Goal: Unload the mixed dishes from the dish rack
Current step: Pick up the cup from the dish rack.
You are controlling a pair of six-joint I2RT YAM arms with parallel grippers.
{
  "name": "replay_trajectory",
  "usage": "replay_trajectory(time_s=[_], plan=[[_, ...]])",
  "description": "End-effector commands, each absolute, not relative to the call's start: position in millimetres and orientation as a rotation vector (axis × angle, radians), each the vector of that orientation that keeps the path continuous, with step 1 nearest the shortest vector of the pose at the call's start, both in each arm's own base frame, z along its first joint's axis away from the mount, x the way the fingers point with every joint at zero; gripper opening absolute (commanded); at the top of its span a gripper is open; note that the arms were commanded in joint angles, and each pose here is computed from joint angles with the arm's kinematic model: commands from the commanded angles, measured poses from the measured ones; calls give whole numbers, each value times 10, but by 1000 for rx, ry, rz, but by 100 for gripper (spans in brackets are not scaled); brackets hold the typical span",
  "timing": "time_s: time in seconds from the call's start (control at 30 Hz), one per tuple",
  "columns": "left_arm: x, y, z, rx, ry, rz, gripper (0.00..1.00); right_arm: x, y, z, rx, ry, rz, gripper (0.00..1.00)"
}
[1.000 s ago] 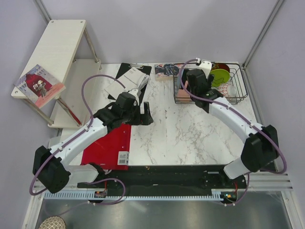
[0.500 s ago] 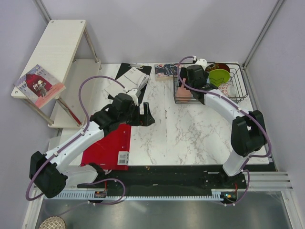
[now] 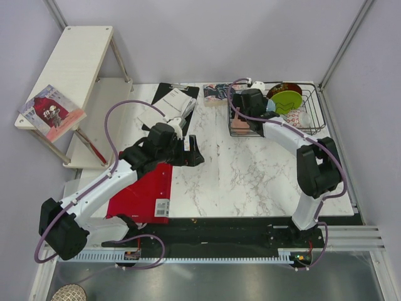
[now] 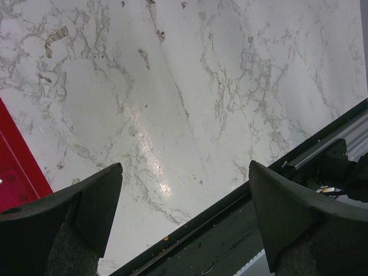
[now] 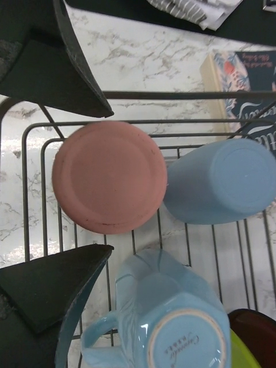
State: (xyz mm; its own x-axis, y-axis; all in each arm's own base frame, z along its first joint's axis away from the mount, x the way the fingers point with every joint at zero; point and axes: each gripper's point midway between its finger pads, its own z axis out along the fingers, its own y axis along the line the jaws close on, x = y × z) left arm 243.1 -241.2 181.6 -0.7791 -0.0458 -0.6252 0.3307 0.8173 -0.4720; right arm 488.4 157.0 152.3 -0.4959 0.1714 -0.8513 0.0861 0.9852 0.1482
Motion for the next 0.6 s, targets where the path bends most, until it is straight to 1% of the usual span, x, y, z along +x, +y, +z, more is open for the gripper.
replay_trajectory(time_s=[0.0, 0.07, 0.13, 0.17, 0.23, 0.27, 0.33, 0.37, 0.43, 0.47, 0.5, 0.53, 0.57], plan=[[2451, -2471, 1821, 258, 2329, -783, 96, 5019, 1546, 1517, 178, 2081, 74, 98], [2452, -2475, 1807, 257, 2335, -784, 96, 5034, 1526, 1482, 183, 2085, 65, 96], [2454, -2478, 1804, 255, 2335, -784, 96, 5037, 1518, 1530, 185, 2071, 65, 90], [2455, -2478, 1803, 255, 2337, -784, 96, 5034, 1512, 1553, 190, 2061, 67, 83], [2456, -2480, 1799, 253, 2339, -784, 96, 5021, 1504, 1617, 197, 2037, 78, 75], [2464, -2473, 1793, 250, 2340, -779, 96, 5013, 1499, 1645, 201, 2028, 82, 66], [2465, -2477, 1795, 249, 2339, -779, 96, 4996, 1492, 1696, 203, 2013, 89, 61], [2463, -2480, 1791, 248, 2341, -781, 96, 4993, 1487, 1716, 203, 2009, 89, 55], [2459, -2477, 1782, 246, 2344, -780, 96, 4963, 1462, 1747, 210, 2002, 84, 47], [2465, -2476, 1780, 244, 2344, -780, 96, 4947, 1455, 1769, 209, 2000, 85, 39], [2454, -2474, 1770, 244, 2348, -780, 96, 4912, 1453, 1762, 211, 2004, 88, 36], [2454, -2474, 1766, 244, 2348, -780, 96, 4874, 1448, 1859, 218, 1987, 101, 32], [2454, -2471, 1758, 243, 2351, -777, 96, 4841, 1450, 1905, 228, 1979, 114, 25]])
